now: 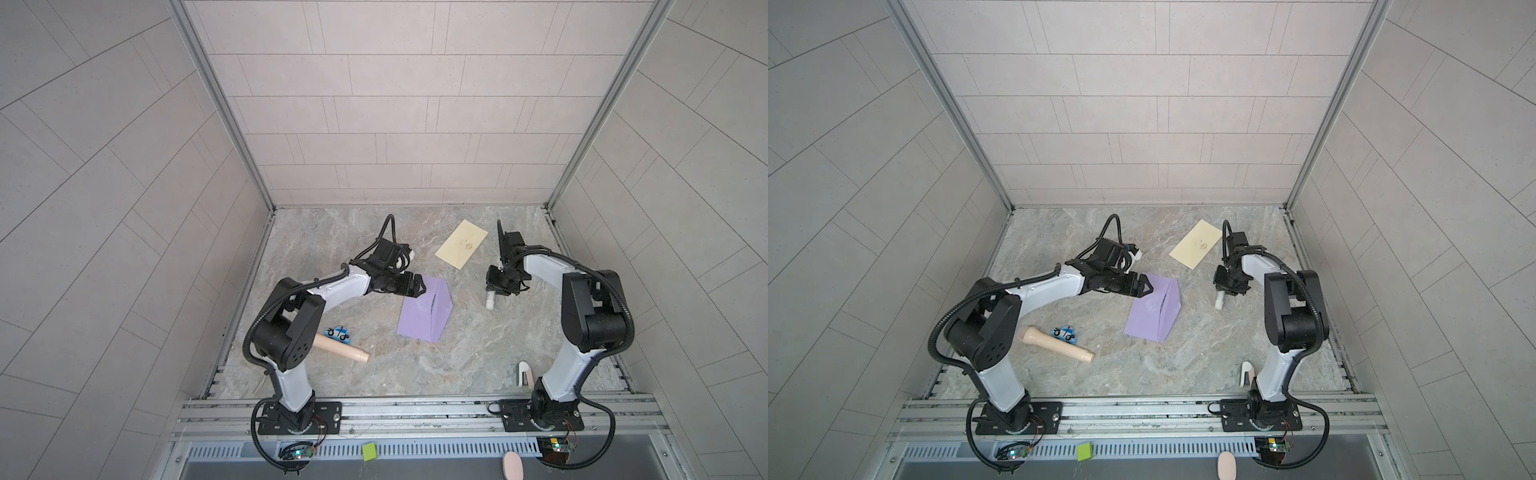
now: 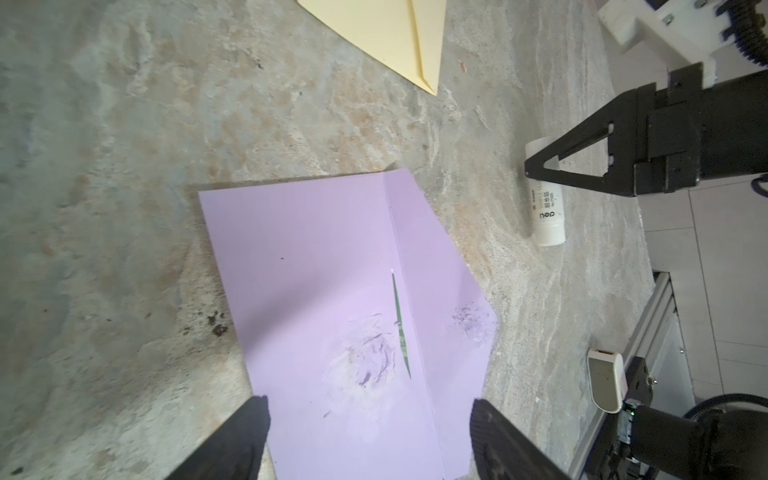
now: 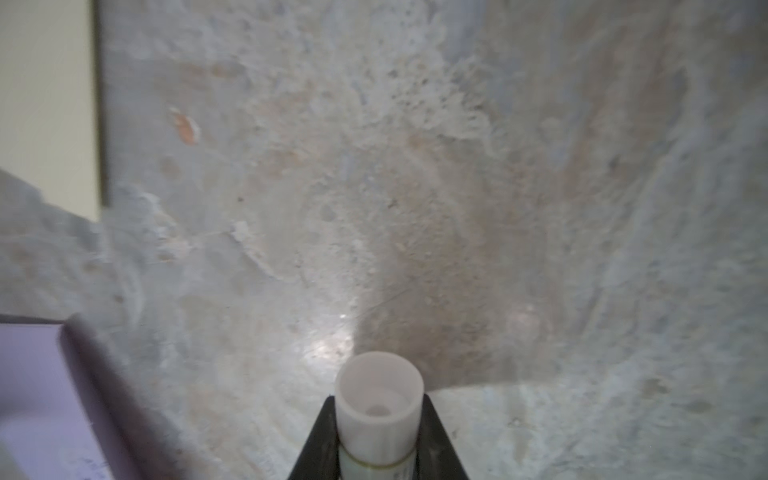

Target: Place the letter into the envelope and seal it

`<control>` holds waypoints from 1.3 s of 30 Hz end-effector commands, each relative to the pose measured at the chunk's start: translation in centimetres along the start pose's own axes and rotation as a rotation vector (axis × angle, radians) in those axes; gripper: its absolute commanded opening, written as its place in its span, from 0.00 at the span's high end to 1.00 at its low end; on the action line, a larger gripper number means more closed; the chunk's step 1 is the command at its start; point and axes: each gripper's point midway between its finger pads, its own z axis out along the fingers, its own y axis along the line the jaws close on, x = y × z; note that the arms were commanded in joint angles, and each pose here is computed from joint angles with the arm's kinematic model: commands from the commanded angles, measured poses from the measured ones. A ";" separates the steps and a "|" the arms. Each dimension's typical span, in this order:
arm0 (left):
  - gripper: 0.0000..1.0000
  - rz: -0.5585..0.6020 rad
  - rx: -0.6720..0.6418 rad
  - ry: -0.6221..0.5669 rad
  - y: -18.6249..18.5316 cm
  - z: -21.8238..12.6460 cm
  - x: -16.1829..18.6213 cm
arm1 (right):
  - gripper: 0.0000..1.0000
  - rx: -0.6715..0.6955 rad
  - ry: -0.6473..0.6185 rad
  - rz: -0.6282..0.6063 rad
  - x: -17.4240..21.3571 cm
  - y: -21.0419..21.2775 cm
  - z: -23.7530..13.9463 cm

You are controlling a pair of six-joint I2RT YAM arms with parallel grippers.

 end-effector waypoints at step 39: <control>1.00 0.306 0.067 -0.024 -4.4 -2.6 0.0 | 0.49 -0.753 0.128 -0.236 6.7 21.1 -9.6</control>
